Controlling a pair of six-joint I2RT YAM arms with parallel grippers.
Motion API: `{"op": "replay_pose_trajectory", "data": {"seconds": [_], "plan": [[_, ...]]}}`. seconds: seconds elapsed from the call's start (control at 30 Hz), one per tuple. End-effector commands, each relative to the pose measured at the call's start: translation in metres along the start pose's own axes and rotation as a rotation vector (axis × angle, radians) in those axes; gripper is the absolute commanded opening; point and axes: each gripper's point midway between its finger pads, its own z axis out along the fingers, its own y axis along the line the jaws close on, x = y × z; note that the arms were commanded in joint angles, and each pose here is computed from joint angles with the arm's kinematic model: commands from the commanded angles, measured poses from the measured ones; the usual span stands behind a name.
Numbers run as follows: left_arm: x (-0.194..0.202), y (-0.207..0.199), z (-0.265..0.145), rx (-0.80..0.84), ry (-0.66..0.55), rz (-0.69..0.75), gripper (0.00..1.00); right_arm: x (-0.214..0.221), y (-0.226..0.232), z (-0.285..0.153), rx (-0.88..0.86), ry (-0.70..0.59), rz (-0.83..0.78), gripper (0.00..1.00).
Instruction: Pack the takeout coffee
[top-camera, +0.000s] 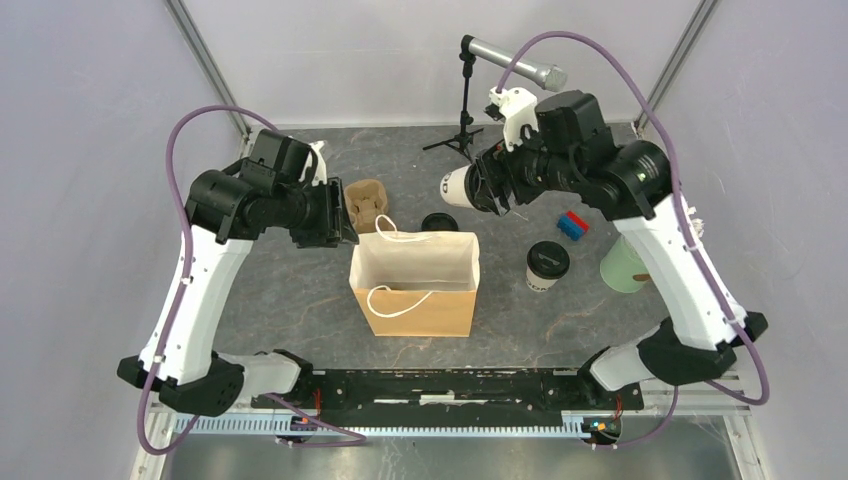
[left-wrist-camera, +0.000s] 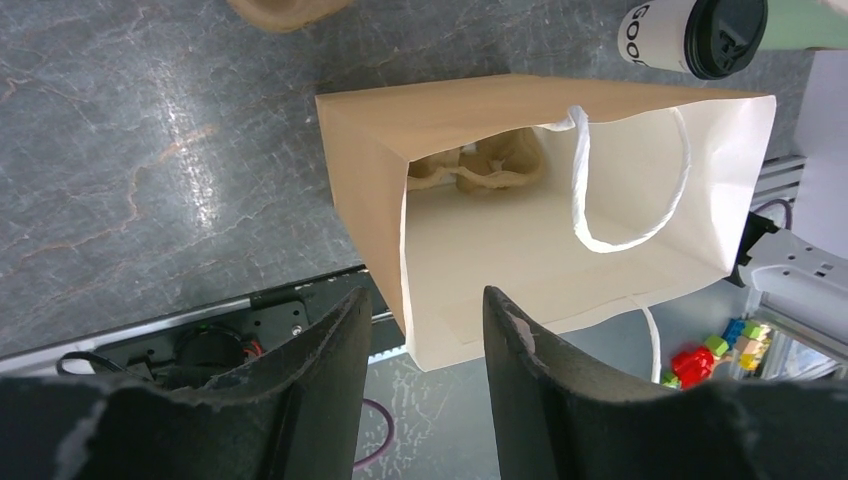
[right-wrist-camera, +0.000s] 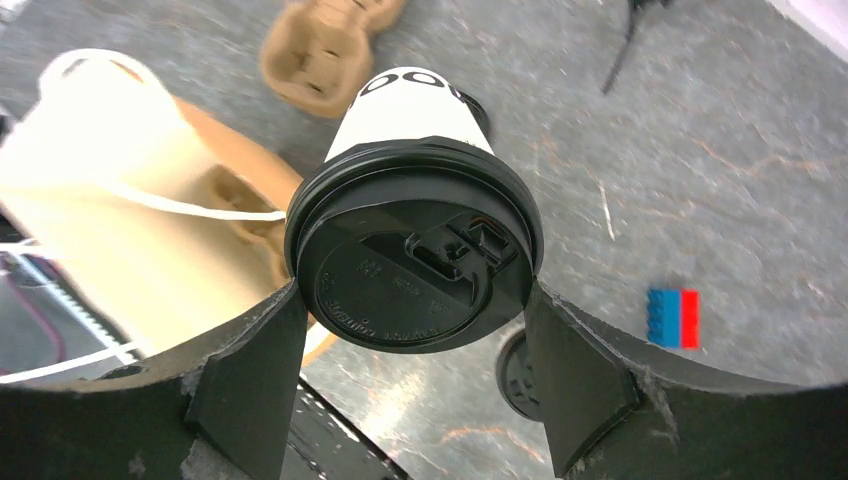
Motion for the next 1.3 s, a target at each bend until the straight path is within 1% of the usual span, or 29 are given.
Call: {"op": "replay_pose_trajectory", "data": {"seconds": [0.0, 0.1, 0.2, 0.27, 0.33, 0.47, 0.6, 0.8, 0.9, 1.0, 1.1, 1.27], "plan": [[-0.001, -0.01, -0.007, 0.064, -0.033, -0.055, 0.52, -0.038, 0.031, -0.034, -0.123, -0.203, 0.026, 0.67], [0.004, -0.014, -0.004, 0.097, -0.02, -0.073, 0.52, -0.056, 0.051, -0.049, -0.221, -0.319, 0.03, 0.66], [0.012, -0.012, 0.002, 0.095, 0.014, -0.082, 0.52, -0.068, 0.07, -0.064, -0.314, -0.413, 0.025, 0.66], [0.014, -0.01, 0.004, 0.087, 0.016, -0.085, 0.52, -0.069, 0.08, -0.07, -0.358, -0.446, 0.021, 0.66], [0.014, -0.008, 0.005, 0.081, 0.016, -0.082, 0.52, -0.064, 0.093, -0.072, -0.412, -0.45, 0.01, 0.66], [0.014, -0.005, 0.006, 0.063, 0.025, -0.077, 0.52, -0.037, 0.124, -0.065, -0.505, -0.398, -0.051, 0.68], [0.011, -0.003, 0.004, 0.05, 0.021, -0.093, 0.52, -0.009, 0.145, -0.057, -0.523, -0.331, -0.125, 0.68], [0.012, -0.011, 0.005, 0.103, 0.035, -0.133, 0.52, 0.007, 0.166, -0.053, -0.542, -0.285, -0.192, 0.68], [0.012, -0.014, 0.007, 0.119, 0.038, -0.133, 0.51, 0.016, 0.163, -0.043, -0.5, -0.243, -0.224, 0.67], [0.01, -0.018, 0.008, 0.151, 0.035, -0.091, 0.51, 0.019, 0.16, -0.039, -0.467, -0.217, -0.255, 0.67], [0.01, -0.013, 0.01, 0.13, 0.031, -0.07, 0.51, 0.017, 0.15, -0.035, -0.403, -0.202, -0.285, 0.67], [0.014, -0.004, 0.022, 0.094, 0.065, -0.043, 0.52, 0.019, 0.144, -0.022, -0.36, -0.147, -0.353, 0.66]]}}
